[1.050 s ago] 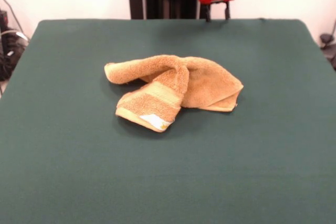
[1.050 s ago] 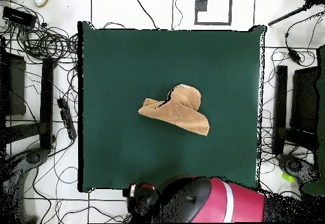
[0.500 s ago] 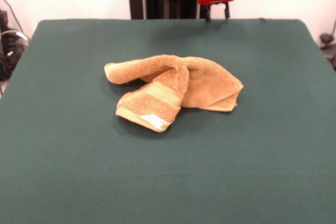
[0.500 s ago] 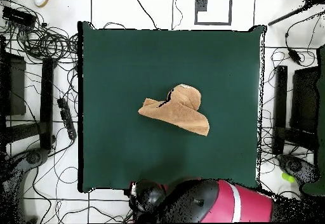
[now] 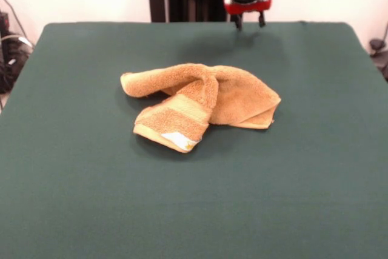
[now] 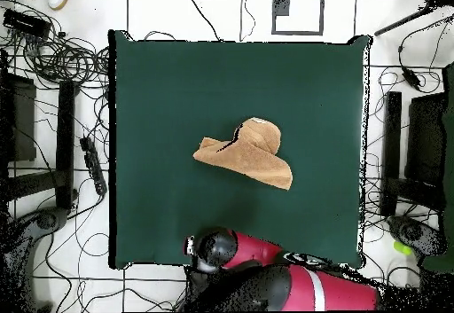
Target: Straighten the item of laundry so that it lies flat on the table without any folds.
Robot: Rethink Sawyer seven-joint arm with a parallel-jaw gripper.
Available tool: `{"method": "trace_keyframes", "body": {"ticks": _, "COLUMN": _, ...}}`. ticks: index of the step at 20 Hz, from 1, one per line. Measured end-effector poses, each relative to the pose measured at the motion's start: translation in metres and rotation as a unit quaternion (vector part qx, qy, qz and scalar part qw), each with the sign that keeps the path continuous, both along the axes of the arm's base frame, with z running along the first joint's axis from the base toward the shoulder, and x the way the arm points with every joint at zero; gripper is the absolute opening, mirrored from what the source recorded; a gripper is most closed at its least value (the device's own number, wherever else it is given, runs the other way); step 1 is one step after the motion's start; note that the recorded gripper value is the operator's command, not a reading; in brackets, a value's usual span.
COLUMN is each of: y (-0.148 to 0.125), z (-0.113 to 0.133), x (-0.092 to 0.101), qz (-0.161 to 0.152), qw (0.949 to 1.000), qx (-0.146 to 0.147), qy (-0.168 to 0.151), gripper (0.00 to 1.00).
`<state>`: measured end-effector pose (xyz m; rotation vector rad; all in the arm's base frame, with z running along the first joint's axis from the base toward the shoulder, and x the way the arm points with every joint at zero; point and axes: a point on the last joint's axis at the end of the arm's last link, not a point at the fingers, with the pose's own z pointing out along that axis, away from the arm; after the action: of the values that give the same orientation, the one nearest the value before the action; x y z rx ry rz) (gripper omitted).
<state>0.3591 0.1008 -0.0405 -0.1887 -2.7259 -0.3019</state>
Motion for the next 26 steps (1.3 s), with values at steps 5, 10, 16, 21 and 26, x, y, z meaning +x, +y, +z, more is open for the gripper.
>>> {"method": "trace_keyframes", "body": {"ticks": 5, "y": -0.007, "z": -0.001, "x": 0.031, "qz": -0.007, "qw": 0.9999, "qx": -0.007, "qy": -0.013, "gripper": 1.00}}
{"method": "trace_keyframes", "body": {"ticks": 10, "y": -0.009, "z": 0.005, "x": 0.063, "qz": -0.007, "qw": 0.9998, "qx": -0.011, "qy": -0.013, "gripper": 1.00}}
{"method": "trace_keyframes", "body": {"ticks": 16, "y": -0.011, "z": 0.016, "x": 0.090, "qz": -0.012, "qw": 0.9999, "qx": -0.007, "qy": 0.001, "gripper": 1.00}}
{"method": "trace_keyframes", "body": {"ticks": 21, "y": -0.011, "z": 0.032, "x": 0.115, "qz": -0.013, "qw": 0.9998, "qx": -0.001, "qy": 0.014, "gripper": 1.00}}
{"method": "trace_keyframes", "body": {"ticks": 26, "y": -0.016, "z": 0.047, "x": 0.133, "qz": -0.015, "qw": 0.9997, "qx": 0.000, "qy": 0.017, "gripper": 1.00}}
